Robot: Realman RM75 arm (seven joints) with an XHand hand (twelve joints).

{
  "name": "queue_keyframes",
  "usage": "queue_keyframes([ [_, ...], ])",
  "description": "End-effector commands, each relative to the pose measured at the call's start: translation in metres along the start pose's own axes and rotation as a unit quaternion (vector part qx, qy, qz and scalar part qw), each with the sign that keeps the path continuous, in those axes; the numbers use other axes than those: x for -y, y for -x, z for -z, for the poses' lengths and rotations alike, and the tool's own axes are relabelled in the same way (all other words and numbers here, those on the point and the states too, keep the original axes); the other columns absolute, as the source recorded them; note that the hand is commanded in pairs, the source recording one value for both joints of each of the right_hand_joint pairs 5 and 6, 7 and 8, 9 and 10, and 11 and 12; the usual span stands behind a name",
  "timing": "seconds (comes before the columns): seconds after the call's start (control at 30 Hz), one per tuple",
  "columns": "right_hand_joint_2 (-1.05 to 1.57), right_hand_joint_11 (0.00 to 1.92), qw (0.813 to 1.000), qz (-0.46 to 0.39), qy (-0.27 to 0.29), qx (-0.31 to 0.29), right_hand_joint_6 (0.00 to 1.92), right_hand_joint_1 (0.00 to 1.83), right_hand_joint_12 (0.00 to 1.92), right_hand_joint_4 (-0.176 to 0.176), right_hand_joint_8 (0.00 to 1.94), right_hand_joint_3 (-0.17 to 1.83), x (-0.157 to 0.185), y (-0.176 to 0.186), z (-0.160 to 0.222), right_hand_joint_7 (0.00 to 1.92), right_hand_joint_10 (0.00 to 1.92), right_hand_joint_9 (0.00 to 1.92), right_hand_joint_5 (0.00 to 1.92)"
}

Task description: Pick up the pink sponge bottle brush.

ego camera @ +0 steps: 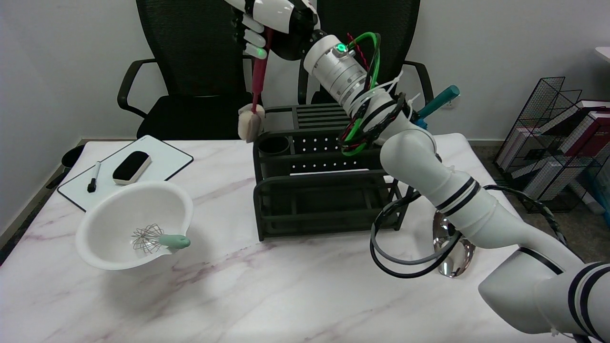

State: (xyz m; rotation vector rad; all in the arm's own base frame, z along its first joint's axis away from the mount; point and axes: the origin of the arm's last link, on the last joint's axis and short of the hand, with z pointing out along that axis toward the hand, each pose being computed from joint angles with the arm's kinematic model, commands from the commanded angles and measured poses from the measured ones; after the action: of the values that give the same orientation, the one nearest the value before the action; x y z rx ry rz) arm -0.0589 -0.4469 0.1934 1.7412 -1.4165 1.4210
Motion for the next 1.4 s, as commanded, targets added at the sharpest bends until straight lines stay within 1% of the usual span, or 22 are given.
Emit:
queue_keyframes([
  [0.03,1.57,1.92,0.995,-0.086,-0.004,0.059,1.92,0.97,1.92,0.000,1.92,0.33,0.005,0.048,0.000,1.92,1.92,1.92,1.92],
  [0.23,1.57,1.92,0.986,-0.137,-0.005,0.091,1.92,0.95,1.92,0.000,1.92,0.31,0.010,0.073,0.006,1.92,1.92,1.92,1.92],
  [0.3,1.57,1.92,0.983,-0.155,-0.003,0.099,1.92,0.96,1.92,0.000,1.92,0.31,0.009,0.080,0.015,1.92,1.92,1.92,1.92],
  [0.47,1.57,1.92,0.982,-0.176,-0.008,0.071,1.92,0.96,1.92,0.000,1.92,0.34,-0.007,0.080,0.054,1.92,1.92,1.92,1.92],
  [0.6,1.57,1.92,0.980,-0.192,-0.002,0.051,1.92,0.99,1.92,0.000,1.92,0.43,-0.019,0.083,0.085,1.92,1.92,1.92,1.92],
  [0.8,1.57,1.92,0.988,-0.152,-0.011,-0.003,1.92,0.97,1.92,0.000,1.92,0.58,-0.033,0.073,0.133,1.92,1.92,1.92,1.92],
  [0.87,1.57,1.92,0.992,-0.123,-0.035,-0.024,1.92,0.97,1.92,0.000,1.92,0.60,-0.033,0.068,0.151,1.92,1.92,1.92,1.92],
  [0.93,1.57,1.92,0.993,-0.101,-0.058,-0.036,1.92,0.97,1.92,0.000,1.92,0.67,-0.030,0.065,0.166,1.92,1.92,1.92,1.92],
  [1.03,1.57,1.92,0.992,-0.080,-0.091,-0.039,1.92,0.97,1.92,0.000,1.92,0.69,-0.026,0.068,0.186,1.92,1.92,1.92,1.92],
  [1.1,1.57,1.92,0.992,-0.069,-0.097,-0.036,1.92,0.97,1.92,0.000,1.92,0.70,-0.026,0.069,0.197,1.92,1.92,1.92,1.92],
  [1.23,1.57,1.92,0.994,-0.039,-0.102,-0.023,1.92,0.97,1.92,0.000,1.92,0.73,-0.025,0.073,0.215,1.92,1.92,1.92,1.92],
  [1.37,1.57,1.92,0.994,-0.050,-0.089,-0.035,1.92,0.96,1.92,0.000,1.92,0.81,-0.032,0.080,0.228,1.92,1.92,1.92,1.92],
  [1.4,1.57,1.92,0.994,-0.054,-0.085,-0.039,1.92,0.96,1.92,0.000,1.92,0.87,-0.033,0.081,0.231,1.92,1.92,1.92,1.92],
])
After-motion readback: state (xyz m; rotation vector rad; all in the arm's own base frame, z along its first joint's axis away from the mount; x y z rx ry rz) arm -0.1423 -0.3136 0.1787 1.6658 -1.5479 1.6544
